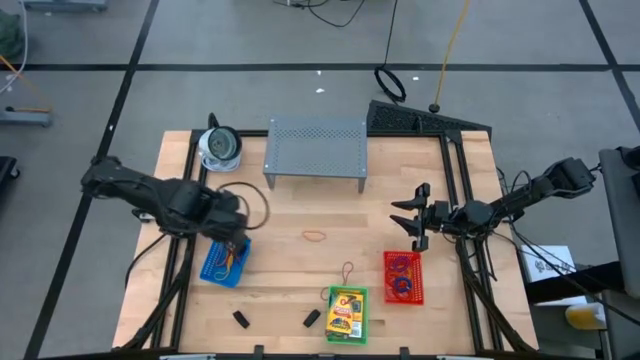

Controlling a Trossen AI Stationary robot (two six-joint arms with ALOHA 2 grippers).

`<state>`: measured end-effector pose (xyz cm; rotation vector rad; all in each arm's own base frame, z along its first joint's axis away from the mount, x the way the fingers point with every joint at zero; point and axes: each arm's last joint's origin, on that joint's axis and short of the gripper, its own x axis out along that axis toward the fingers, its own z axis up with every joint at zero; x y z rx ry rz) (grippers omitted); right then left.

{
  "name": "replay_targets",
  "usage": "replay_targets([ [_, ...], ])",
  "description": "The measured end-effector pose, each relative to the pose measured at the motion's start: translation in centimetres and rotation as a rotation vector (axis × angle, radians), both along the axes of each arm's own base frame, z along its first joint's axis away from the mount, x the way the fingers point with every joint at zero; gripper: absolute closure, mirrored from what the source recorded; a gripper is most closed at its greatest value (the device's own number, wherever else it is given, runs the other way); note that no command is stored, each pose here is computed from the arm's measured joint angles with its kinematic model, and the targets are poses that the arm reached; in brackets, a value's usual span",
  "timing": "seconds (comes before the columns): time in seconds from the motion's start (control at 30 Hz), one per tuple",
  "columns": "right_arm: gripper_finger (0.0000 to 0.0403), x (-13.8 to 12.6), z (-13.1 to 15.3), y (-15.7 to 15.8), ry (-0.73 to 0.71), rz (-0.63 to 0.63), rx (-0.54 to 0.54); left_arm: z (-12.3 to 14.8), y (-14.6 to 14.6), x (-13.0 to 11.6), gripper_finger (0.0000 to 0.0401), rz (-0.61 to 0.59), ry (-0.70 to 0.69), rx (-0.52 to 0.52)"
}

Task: Pick & Place Office Desk Supplies
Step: Put the red rubber band into the blue bin

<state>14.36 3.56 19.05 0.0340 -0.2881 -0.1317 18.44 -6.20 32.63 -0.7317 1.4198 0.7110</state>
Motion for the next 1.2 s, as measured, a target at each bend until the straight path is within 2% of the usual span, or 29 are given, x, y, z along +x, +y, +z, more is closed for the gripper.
replay_targets([
  [0.1,0.0248,0.0,0.0,0.0,0.000,0.000,0.000,-0.8,0.3,-2.1,0.0401,0.051,-0.023,-0.025],
  [0.23,0.0248,0.0,0.0,0.0,0.000,0.000,0.001,-2.6,0.3,-3.3,0.0401,0.073,-0.061,-0.061],
  [0.6,0.0248,0.0,0.0,0.0,-0.001,-0.002,0.002,-10.3,-1.4,-3.1,0.0401,0.066,-0.128,-0.176],
  [0.77,0.0248,0.0,0.0,0.0,-0.001,-0.001,0.004,-13.2,-1.6,-4.1,0.0401,0.086,-0.074,-0.182],
  [0.97,0.0248,0.0,0.0,0.0,-0.004,0.004,0.019,-14.3,-1.8,-4.7,0.0390,0.108,-0.050,-0.176],
  [1.2,0.0248,0.0,0.0,0.0,-0.004,0.004,0.020,-14.3,-1.9,-4.6,0.0341,0.099,-0.086,-0.151],
])
